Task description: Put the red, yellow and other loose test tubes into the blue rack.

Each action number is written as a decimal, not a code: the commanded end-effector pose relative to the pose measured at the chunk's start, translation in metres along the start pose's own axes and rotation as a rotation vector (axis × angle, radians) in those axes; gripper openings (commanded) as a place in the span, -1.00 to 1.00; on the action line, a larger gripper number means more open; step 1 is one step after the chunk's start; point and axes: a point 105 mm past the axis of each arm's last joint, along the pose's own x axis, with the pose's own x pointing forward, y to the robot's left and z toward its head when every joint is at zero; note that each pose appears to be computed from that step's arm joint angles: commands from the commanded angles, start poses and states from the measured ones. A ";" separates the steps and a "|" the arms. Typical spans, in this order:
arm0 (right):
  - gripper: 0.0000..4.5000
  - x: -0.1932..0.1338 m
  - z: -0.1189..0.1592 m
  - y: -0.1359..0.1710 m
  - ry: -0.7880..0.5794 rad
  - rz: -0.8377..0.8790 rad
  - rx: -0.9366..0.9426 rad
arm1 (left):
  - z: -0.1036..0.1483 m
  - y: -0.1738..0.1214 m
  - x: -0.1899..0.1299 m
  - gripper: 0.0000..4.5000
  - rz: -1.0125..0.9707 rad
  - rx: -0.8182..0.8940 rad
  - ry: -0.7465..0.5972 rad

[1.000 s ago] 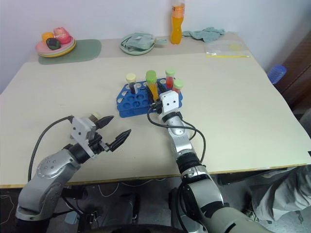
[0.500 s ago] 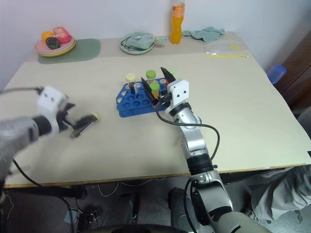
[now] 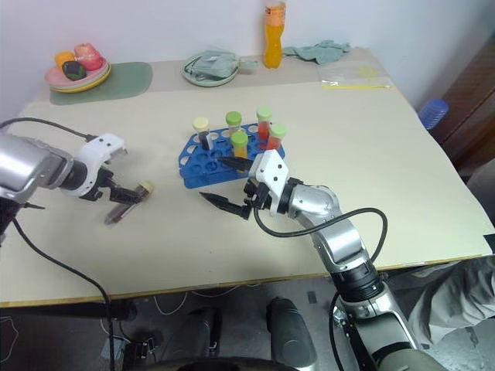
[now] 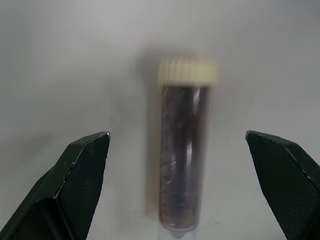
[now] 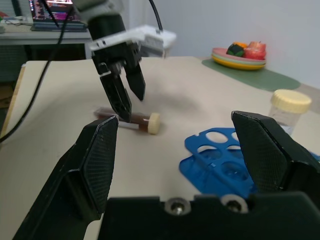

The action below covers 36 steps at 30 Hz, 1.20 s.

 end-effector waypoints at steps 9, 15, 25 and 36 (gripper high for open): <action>0.80 0.007 0.013 0.011 -0.041 0.020 -0.030 | -0.002 0.013 -0.001 -0.29 0.025 -0.012 -0.006; 0.80 0.007 0.011 0.011 -0.045 0.020 -0.010 | -0.008 0.036 -0.026 -0.29 0.097 -0.112 -0.141; 0.80 0.003 -0.002 0.001 -0.028 -0.046 0.041 | 0.070 0.003 -0.114 -0.29 0.455 -0.005 -1.217; 0.80 -0.014 -0.037 -0.024 0.050 -0.247 0.085 | 0.117 -0.133 -0.024 -0.29 0.414 0.020 -1.465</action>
